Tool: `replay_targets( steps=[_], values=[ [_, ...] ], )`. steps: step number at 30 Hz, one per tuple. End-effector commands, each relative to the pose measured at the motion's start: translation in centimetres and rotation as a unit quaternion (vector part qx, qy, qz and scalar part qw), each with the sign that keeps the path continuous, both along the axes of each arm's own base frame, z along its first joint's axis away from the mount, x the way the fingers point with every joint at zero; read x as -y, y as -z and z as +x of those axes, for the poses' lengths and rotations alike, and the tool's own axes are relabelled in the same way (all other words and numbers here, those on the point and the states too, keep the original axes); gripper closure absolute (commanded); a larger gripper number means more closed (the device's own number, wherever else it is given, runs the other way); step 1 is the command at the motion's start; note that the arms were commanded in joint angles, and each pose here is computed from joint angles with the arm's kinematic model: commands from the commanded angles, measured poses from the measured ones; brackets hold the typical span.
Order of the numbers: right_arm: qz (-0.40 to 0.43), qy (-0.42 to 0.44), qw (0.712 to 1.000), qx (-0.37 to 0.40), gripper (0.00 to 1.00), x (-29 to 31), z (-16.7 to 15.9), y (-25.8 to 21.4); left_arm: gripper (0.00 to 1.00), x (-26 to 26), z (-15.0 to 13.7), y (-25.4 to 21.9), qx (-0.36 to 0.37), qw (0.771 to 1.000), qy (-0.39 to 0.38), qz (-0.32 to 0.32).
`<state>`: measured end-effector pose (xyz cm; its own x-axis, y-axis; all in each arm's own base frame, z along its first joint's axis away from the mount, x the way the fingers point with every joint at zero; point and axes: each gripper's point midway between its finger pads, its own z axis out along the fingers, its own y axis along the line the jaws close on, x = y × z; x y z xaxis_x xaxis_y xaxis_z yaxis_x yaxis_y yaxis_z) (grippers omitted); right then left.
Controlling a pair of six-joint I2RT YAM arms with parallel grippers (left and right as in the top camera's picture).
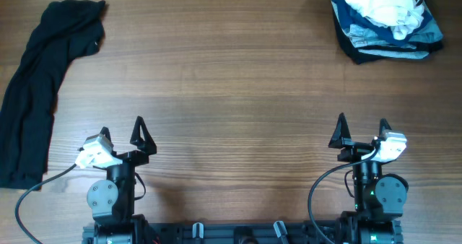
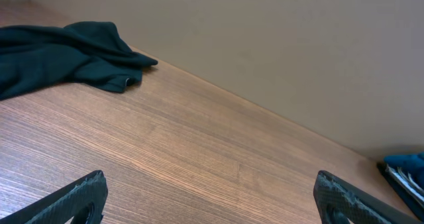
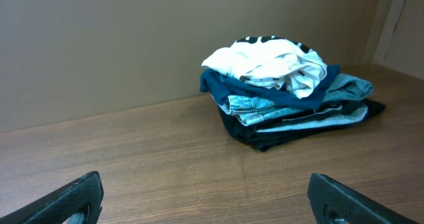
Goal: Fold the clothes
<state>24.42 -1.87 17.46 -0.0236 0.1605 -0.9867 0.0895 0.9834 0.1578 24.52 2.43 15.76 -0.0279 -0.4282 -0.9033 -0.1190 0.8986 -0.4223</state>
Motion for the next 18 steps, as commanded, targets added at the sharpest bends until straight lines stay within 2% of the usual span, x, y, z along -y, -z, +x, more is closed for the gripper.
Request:
replay_targets(
  steps=[1, 12, 18],
  values=[
    [-0.002, 0.003, 1.0, 0.004, 0.0, 0.1, 0.0, -0.1, 0.0, 0.1, 0.0, 0.1, -0.001, 1.0, 0.005, 0.008],
    [0.001, -0.021, 1.0, 0.005, 0.0, -0.8, 0.0, -0.2, 0.0, 0.2, 0.0, -0.3, 0.008, 1.0, 0.006, 0.009],
    [-0.011, -0.092, 0.992, 0.089, 0.0, -3.2, 0.0, -5.0, 0.0, 1.0, 0.0, -3.6, 0.054, 0.997, 0.03, 0.038]
  ],
)
